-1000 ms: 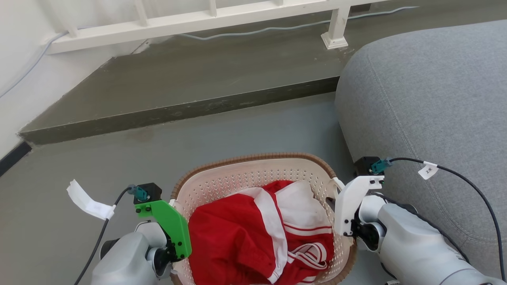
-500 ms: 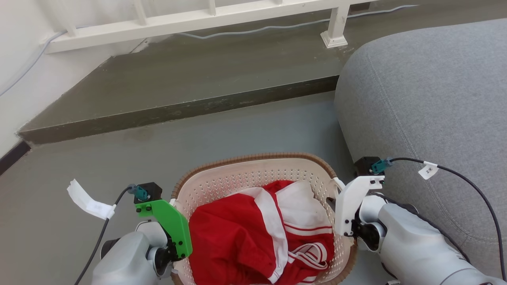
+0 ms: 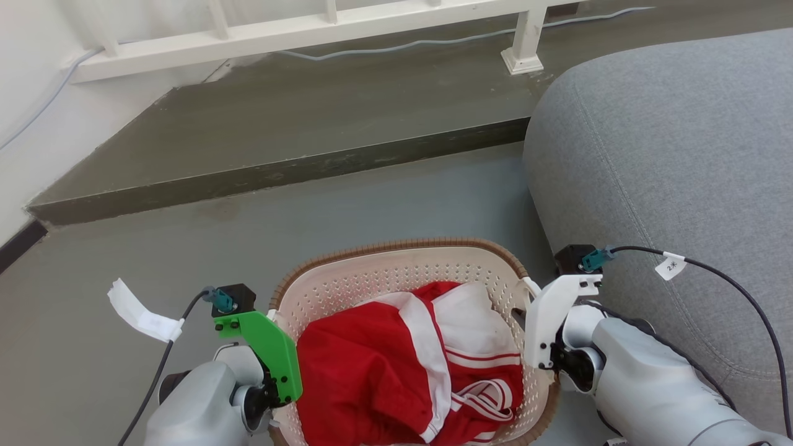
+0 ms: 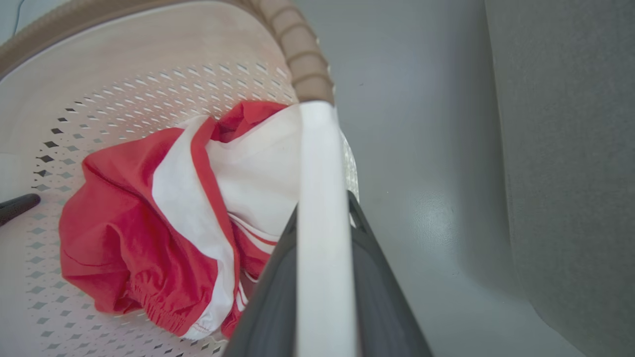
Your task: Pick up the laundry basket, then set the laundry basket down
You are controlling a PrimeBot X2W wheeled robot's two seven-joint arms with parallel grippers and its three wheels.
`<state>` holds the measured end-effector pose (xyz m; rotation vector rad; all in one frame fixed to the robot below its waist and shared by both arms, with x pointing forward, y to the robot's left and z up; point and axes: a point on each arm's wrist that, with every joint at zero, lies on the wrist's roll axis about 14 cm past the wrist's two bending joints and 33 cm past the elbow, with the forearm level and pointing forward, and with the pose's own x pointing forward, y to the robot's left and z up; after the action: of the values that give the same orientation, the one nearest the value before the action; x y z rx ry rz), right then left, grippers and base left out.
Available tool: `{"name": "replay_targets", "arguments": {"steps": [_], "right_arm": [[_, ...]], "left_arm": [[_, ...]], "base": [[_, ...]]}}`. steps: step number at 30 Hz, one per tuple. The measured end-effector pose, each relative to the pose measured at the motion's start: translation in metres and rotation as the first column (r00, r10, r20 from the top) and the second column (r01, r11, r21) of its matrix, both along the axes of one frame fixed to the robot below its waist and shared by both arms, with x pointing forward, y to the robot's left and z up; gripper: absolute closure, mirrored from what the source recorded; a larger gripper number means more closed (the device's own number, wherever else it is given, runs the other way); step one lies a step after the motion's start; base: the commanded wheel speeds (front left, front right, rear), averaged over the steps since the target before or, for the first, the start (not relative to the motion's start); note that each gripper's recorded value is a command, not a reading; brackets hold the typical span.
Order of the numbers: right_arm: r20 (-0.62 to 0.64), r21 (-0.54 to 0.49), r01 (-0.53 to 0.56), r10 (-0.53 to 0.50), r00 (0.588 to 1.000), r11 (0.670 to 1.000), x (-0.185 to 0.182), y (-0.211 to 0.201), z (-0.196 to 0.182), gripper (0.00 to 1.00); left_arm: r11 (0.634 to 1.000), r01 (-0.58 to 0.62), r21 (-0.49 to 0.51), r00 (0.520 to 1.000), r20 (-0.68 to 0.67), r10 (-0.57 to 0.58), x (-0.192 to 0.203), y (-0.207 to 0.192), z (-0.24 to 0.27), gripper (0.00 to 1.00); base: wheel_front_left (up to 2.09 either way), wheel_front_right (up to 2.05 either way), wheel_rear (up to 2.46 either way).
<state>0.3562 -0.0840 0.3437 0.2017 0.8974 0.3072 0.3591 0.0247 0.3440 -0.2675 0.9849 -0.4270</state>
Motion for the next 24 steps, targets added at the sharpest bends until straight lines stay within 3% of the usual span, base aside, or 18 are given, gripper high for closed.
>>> {"name": "replay_targets", "arguments": {"steps": [24], "right_arm": [[-0.012,-0.003,0.007,-0.007,1.0,1.0,0.0061,-0.0017,-0.0058,1.0]], "left_arm": [[1.0,-0.004,-0.007,1.0,-0.007,0.003,0.003,-0.0023,-0.008,1.0]], "base": [[0.0,0.0,0.0]]}}
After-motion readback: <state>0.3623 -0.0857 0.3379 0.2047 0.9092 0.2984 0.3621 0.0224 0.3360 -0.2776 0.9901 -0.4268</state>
